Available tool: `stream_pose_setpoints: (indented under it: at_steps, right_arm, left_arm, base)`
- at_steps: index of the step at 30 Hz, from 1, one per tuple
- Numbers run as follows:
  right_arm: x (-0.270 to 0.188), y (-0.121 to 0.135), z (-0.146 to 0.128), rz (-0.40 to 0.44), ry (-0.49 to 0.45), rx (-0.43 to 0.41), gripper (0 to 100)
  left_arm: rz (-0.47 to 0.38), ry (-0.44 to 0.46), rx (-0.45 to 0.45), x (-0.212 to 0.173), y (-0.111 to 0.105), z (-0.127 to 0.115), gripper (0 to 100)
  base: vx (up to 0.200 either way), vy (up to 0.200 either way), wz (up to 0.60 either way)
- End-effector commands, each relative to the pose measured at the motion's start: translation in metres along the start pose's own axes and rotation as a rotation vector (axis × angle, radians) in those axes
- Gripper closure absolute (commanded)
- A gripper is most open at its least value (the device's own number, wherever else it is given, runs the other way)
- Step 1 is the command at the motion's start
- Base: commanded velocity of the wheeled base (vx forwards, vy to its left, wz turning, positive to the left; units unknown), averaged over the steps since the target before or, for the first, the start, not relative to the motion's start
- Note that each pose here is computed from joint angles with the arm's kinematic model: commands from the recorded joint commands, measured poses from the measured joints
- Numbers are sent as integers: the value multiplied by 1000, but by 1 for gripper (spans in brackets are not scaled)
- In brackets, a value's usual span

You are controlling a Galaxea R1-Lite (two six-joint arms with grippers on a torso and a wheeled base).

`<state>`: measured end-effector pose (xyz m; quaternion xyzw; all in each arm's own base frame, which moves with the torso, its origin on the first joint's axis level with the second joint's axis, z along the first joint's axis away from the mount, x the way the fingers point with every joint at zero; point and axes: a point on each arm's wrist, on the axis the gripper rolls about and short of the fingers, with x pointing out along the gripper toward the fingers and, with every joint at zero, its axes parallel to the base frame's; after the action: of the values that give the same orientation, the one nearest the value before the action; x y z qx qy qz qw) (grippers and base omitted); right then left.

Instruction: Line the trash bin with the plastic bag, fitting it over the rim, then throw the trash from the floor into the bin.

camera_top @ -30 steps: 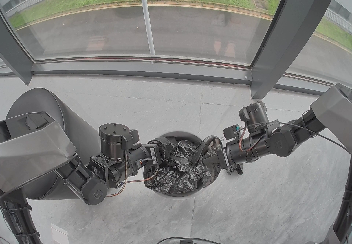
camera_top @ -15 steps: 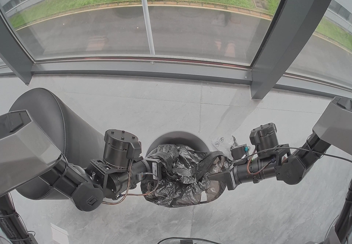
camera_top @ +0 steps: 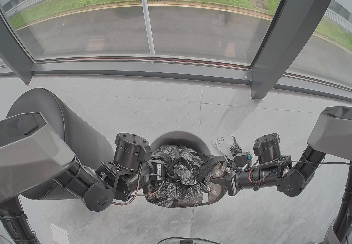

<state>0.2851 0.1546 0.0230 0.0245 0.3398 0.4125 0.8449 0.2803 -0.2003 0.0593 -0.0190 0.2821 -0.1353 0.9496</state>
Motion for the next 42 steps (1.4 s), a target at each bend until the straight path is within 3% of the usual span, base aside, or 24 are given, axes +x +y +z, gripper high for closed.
stream_pose_setpoints:
  at_steps: [1, 15, 16, 21, 26, 34, 39, 41, 42]
  right_arm:
    - [13, -7, -13, -17, 10, 10, 100]
    - [11, -6, -16, -21, 14, 11, 100]
    - [11, -6, -16, -21, 14, 9, 0]
    - [4, -3, -17, -36, -8, 0, 0]
    - [-10, 4, -13, -96, -128, -45, 0]
    - [-24, 24, 4, -83, -211, -101, 0]
    - [-5, 40, 42, -231, -347, -149, 0]
    - [2, 44, 48, -247, -358, -155, 0]
    - [14, 54, 52, -244, -316, -176, 0]
  left_arm:
    - [24, 9, 6, 8, 1, -4, 100]
    - [46, -26, 11, -3, 3, 5, 100]
    - [46, -26, 9, -3, 3, 5, 100]
    - [44, -34, 5, -6, 3, 6, 100]
    - [38, -53, -1, -14, 4, 11, 100]
    - [36, -59, -7, -18, 5, 12, 100]
    - [36, -62, -8, -19, 5, 13, 100]
    - [35, -63, -8, -19, 5, 13, 100]
    - [34, -66, -11, -19, 5, 14, 100]
  base:
    - [0, 0, 0]
    - [0, 0, 0]
    - [0, 0, 0]
    - [0, 0, 0]
    - [0, 0, 0]
    - [0, 0, 0]
    - [0, 0, 0]
    - [0, 0, 0]
    - [0, 0, 0]
